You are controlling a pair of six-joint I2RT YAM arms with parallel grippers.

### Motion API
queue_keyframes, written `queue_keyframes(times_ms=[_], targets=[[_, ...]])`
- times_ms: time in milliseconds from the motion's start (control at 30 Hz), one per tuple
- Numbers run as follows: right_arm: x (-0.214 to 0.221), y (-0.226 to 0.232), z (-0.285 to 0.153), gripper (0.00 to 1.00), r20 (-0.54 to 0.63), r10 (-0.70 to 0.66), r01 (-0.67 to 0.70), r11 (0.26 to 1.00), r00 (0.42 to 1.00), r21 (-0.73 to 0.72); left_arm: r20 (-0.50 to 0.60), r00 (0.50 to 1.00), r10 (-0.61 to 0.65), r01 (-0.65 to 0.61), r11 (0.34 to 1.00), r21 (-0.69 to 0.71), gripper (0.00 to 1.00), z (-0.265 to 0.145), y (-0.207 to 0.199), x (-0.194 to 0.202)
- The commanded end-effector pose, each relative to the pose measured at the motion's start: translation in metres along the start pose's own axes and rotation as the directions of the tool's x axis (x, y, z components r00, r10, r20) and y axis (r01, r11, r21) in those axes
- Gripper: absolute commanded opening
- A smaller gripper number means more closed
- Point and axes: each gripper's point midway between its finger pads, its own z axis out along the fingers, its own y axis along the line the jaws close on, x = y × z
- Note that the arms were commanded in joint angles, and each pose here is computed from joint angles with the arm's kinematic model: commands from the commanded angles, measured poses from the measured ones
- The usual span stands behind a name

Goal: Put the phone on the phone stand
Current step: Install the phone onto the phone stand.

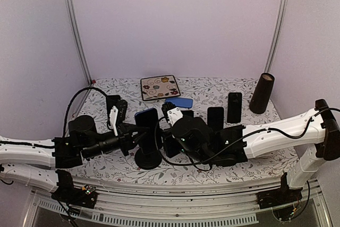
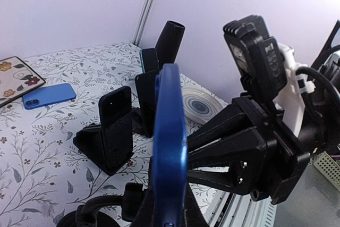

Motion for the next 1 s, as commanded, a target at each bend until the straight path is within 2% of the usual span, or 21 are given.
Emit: queue_keyframes(times_ms=[0, 100, 167, 233, 633, 700, 967], targets=[[-0.027, 0.057, -0.037, 0.17, 0.015, 0.007, -0.003, 0.966, 1.000, -0.258, -0.220, 0.975, 0.025, -0.083, 0.963, -0.255, 0.00, -0.008, 0.063, 0.066], [-0.032, 0.058, -0.042, 0.18, 0.022, 0.011, -0.004, 0.962, 1.000, -0.274, -0.226, 0.974, 0.027, -0.085, 0.963, -0.254, 0.00, -0.008, 0.064, 0.068], [-0.035, 0.058, -0.045, 0.23, 0.023, 0.010, -0.003, 0.959, 1.000, -0.282, -0.233, 0.972, 0.028, -0.087, 0.964, -0.250, 0.00, -0.008, 0.063, 0.069], [-0.035, 0.058, -0.048, 0.24, 0.018, 0.006, 0.000, 0.957, 1.000, -0.290, -0.237, 0.971, 0.032, -0.091, 0.965, -0.245, 0.00, -0.008, 0.062, 0.070], [-0.028, 0.049, -0.051, 0.26, -0.093, 0.000, -0.035, 0.927, 0.996, -0.374, -0.273, 0.960, 0.063, -0.128, 0.966, -0.225, 0.00, -0.008, 0.061, 0.075], [-0.040, 0.054, -0.054, 0.27, -0.088, 0.006, -0.041, 0.916, 0.996, -0.398, -0.282, 0.957, 0.069, -0.136, 0.965, -0.225, 0.00, -0.009, 0.062, 0.077], [-0.046, 0.064, -0.062, 0.33, -0.131, -0.033, -0.031, 0.887, 0.991, -0.461, -0.306, 0.947, 0.093, -0.162, 0.965, -0.207, 0.00, -0.007, 0.060, 0.080]])
